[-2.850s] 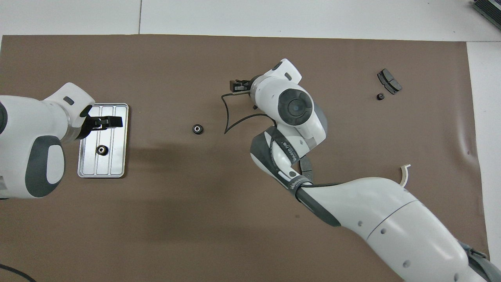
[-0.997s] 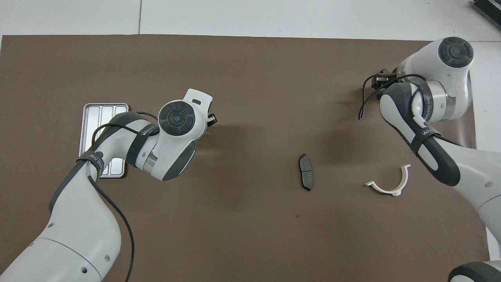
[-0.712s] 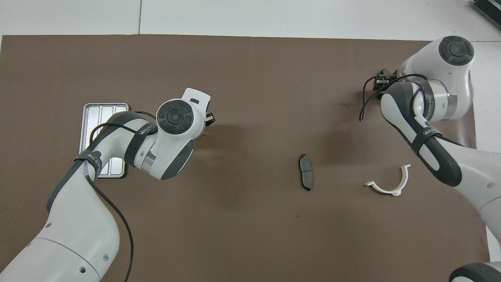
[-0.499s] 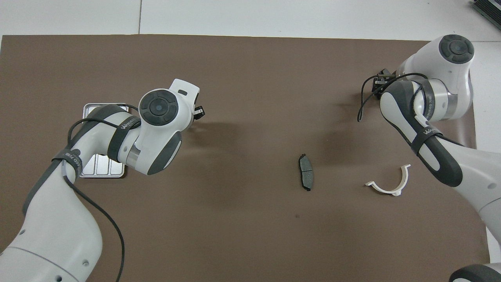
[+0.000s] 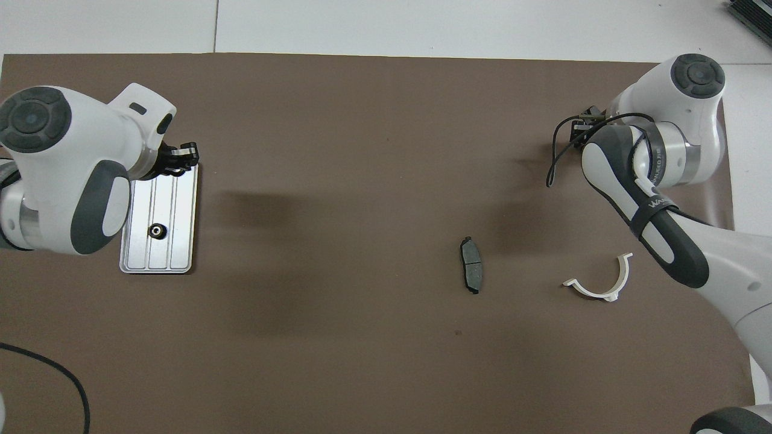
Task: Pick bearing gear from pile to tray
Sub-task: 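Place the second gear on the tray with the left gripper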
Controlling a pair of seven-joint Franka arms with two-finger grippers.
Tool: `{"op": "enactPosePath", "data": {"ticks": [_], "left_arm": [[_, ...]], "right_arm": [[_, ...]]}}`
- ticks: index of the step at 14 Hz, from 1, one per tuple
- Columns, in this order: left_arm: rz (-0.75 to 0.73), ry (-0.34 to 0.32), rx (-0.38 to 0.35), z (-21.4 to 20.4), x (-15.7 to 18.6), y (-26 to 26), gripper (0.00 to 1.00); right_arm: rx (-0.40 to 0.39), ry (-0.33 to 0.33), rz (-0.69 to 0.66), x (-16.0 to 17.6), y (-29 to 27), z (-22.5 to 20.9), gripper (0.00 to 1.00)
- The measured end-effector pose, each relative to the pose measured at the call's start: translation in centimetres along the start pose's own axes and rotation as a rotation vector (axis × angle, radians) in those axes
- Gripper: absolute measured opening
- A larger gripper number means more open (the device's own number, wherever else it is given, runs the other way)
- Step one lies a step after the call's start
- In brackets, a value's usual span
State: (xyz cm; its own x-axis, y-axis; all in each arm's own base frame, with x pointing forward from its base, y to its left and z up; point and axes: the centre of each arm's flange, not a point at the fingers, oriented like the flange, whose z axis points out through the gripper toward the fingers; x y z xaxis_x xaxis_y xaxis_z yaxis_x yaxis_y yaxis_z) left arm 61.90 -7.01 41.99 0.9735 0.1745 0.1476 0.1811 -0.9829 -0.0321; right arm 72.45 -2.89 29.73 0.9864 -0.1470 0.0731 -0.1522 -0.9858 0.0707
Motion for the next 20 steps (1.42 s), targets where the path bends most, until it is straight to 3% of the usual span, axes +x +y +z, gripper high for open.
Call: {"op": "enactPosePath", "data": {"ticks": [4,11,17,20], "left_arm": [[-0.044,-0.045,-0.016,3.7,-1.2,-5.0,0.35],[-0.036,-0.039,-0.032,9.1,-6.2,-5.1,0.35],[-0.032,0.000,-0.044,8.8,-6.4,-4.8,0.96],[-0.018,0.014,-0.044,6.1,-5.3,-4.8,1.00]], "right_arm": [[-0.001,-0.009,0.001,-0.3,0.0,0.4,0.44],[-0.006,-0.023,0.012,-0.6,0.0,0.2,0.35],[-0.008,-0.033,0.009,-1.1,-0.1,0.4,0.25],[-0.008,-0.034,0.009,-1.1,-0.1,0.4,0.25]]}}
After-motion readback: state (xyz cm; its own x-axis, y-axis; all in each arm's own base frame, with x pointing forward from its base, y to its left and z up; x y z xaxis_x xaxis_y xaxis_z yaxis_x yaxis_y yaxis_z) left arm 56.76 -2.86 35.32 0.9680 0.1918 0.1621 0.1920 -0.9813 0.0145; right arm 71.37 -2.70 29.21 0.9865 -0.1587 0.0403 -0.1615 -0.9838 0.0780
